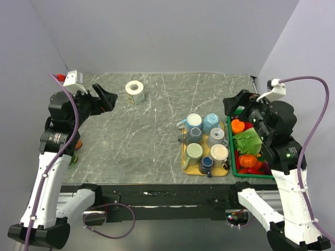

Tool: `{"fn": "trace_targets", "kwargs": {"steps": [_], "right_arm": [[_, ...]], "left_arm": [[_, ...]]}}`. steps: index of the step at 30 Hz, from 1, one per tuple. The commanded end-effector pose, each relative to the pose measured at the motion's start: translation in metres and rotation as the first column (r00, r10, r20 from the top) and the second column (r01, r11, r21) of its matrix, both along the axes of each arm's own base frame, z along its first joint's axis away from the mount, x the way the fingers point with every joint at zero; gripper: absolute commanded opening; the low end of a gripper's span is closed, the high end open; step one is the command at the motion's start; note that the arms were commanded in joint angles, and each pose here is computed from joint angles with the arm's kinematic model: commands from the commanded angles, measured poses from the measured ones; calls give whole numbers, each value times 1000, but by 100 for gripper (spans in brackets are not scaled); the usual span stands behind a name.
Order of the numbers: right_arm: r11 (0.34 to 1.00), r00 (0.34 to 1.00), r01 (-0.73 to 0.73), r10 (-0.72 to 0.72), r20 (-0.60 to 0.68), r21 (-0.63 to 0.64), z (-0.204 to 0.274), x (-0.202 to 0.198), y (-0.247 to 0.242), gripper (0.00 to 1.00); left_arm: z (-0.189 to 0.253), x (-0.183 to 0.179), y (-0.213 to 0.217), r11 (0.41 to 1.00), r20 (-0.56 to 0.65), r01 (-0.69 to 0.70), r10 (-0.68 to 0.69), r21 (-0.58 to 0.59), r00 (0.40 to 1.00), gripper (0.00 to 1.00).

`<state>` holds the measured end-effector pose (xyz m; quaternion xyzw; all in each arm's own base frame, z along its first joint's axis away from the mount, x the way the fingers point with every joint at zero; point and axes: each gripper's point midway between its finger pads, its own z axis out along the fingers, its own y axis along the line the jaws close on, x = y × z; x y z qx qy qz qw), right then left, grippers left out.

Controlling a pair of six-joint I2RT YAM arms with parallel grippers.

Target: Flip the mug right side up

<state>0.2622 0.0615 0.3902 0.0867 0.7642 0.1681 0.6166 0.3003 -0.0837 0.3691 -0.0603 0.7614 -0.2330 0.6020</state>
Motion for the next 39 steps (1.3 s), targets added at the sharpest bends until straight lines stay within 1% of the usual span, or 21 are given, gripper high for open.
{"fn": "trace_targets", "kwargs": {"steps": [1,3,6,8,10,12,14,15,16,18,20,21,23,24,25,27,30,31,34,36,39], "right_arm": [[995,996,-94,94,2,25,-12,5,18,100],[990,990,-141,140,12,11,-17,10,26,100],[988,989,-144,146,-18,60,-33,19,32,100],[989,991,-111,117,-63,93,-44,22,30,100],[988,987,-115,125,-101,102,-55,23,33,100],[984,976,-141,157,-151,107,-68,21,40,100],[988,962,-122,140,-233,91,-88,16,41,99],[990,957,-116,132,-260,75,-95,15,42,96],[992,948,-108,123,-292,67,-100,11,43,95],[990,906,-133,137,-401,38,-124,-2,51,93],[990,872,-139,133,-471,24,-136,-9,57,93],[990,850,-138,112,-515,-12,-146,-19,58,93],[994,828,-105,67,-557,-37,-160,-27,60,93],[992,817,-110,56,-574,-60,-166,-36,63,93],[994,807,-63,-1,-591,-88,-180,-40,56,93],[994,797,-51,-17,-604,-95,-190,-49,55,92],[991,753,-67,-28,-658,-118,-220,-72,54,90],[990,741,-82,-17,-672,-115,-225,-80,57,89],[989,711,-117,22,-703,-87,-243,-102,63,85],[989,666,-138,48,-744,-61,-260,-117,67,78],[985,623,-168,68,-779,-48,-276,-135,71,75]], "left_arm": [[-2,0,-4,1000,-1,16,-16,-26,1000,96],[-19,4,-10,998,-55,34,-37,-57,998,96],[-43,5,-27,988,-128,144,-149,-51,981,96],[-58,10,-32,983,-189,176,-182,-49,965,96],[-68,15,-32,984,-204,167,-174,-55,963,96],[-67,15,-31,986,-157,159,-166,-54,974,96],[-64,17,-26,991,-112,125,-130,-49,985,96],[-57,15,-23,993,-57,113,-115,-46,992,96],[-55,14,-20,994,-33,99,-100,-44,994,96],[-50,9,-16,996,7,79,-78,-37,997,96],[-53,7,-16,996,-4,79,-79,-30,997,96],[-55,5,-17,996,-11,86,-86,-35,996,96],[-57,0,-24,990,-15,139,-139,-20,990,96],[-58,-5,-32,980,-15,197,-197,-23,980,96],[-56,-7,-35,975,-1,222,-222,-18,975,96],[-58,-12,-42,963,9,270,-270,-24,963,96],[-61,-25,-60,917,21,398,-397,-26,917,96],[-60,-36,-71,877,30,479,-479,-27,878,96],[-61,-49,-86,821,38,569,-567,-59,823,96],[-65,-51,-88,814,37,578,-576,-68,816,96],[-72,-51,-87,821,20,565,-565,-84,825,96]]}}
